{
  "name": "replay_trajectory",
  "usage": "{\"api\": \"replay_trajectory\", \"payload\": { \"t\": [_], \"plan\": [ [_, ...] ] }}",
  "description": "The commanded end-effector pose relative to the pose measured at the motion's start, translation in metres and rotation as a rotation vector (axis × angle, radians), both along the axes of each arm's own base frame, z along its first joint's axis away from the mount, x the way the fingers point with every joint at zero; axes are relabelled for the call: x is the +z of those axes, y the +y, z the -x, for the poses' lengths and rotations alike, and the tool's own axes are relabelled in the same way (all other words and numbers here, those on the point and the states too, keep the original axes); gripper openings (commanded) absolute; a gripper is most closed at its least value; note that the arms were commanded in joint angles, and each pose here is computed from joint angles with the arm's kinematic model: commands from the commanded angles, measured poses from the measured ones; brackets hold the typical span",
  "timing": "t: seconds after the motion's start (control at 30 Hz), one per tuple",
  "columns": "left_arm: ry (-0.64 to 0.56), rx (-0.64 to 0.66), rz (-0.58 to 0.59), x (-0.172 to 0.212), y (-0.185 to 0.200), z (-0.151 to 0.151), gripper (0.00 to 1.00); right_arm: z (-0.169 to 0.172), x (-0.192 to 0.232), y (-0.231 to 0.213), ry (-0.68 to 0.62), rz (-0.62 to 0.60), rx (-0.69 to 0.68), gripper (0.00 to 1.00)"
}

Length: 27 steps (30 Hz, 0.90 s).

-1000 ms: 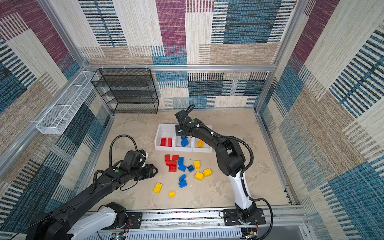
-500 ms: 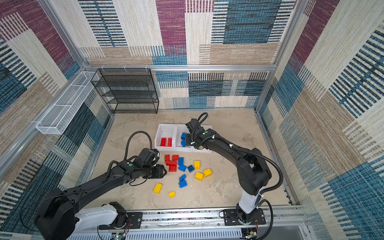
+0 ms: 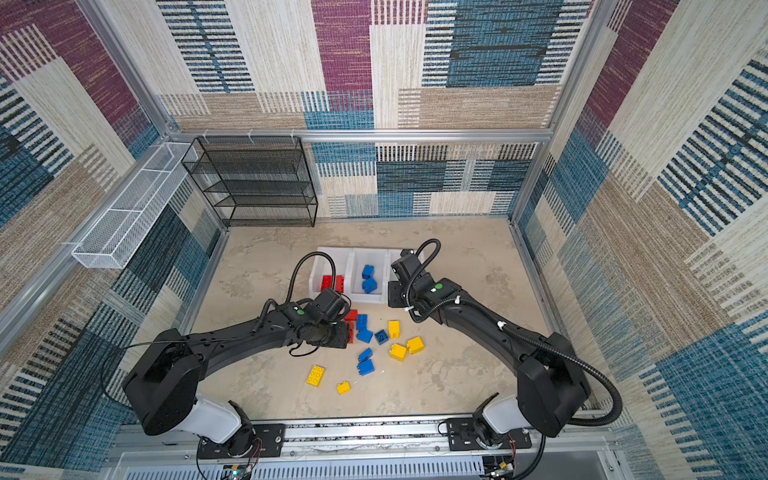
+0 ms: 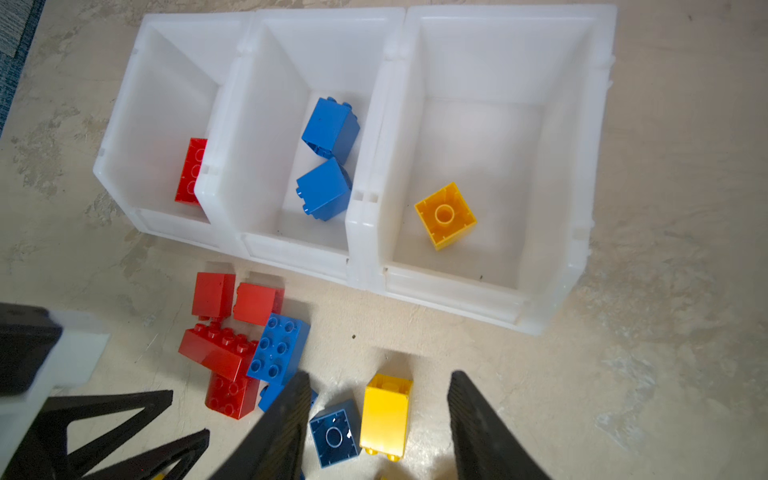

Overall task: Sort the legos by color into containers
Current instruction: 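Raise the right gripper from the bin while the left gripper reaches over red bricks, then lower the left gripper onto the long red brick and grasp it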

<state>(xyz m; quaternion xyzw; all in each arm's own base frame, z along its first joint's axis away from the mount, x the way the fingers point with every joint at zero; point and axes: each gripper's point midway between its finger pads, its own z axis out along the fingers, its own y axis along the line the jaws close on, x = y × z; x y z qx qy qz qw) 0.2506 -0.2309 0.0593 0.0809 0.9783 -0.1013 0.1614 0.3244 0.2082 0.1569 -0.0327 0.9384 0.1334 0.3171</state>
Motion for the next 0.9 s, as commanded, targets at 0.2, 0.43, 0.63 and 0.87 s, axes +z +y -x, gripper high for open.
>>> {"api": "replay_trajectory", "payload": {
  "t": [0.2, 0.43, 0.63, 0.87],
  "plan": [
    [-0.05, -0.048, -0.109, 0.01, -0.003, -0.024, 0.62, 0.006, 0.0, -0.01, -0.006, -0.023, -0.042, 0.58],
    [-0.052, -0.072, -0.208, 0.007, 0.001, -0.035, 0.66, 0.007, -0.001, -0.011, -0.003, -0.019, -0.04, 0.59],
    [-0.03, -0.063, -0.224, -0.002, 0.0, -0.037, 0.66, 0.009, 0.001, -0.012, -0.004, -0.023, -0.043, 0.59],
    [-0.033, -0.056, -0.223, -0.002, -0.001, -0.042, 0.67, 0.012, 0.001, -0.013, 0.002, -0.029, -0.044, 0.59]
  ]
}}
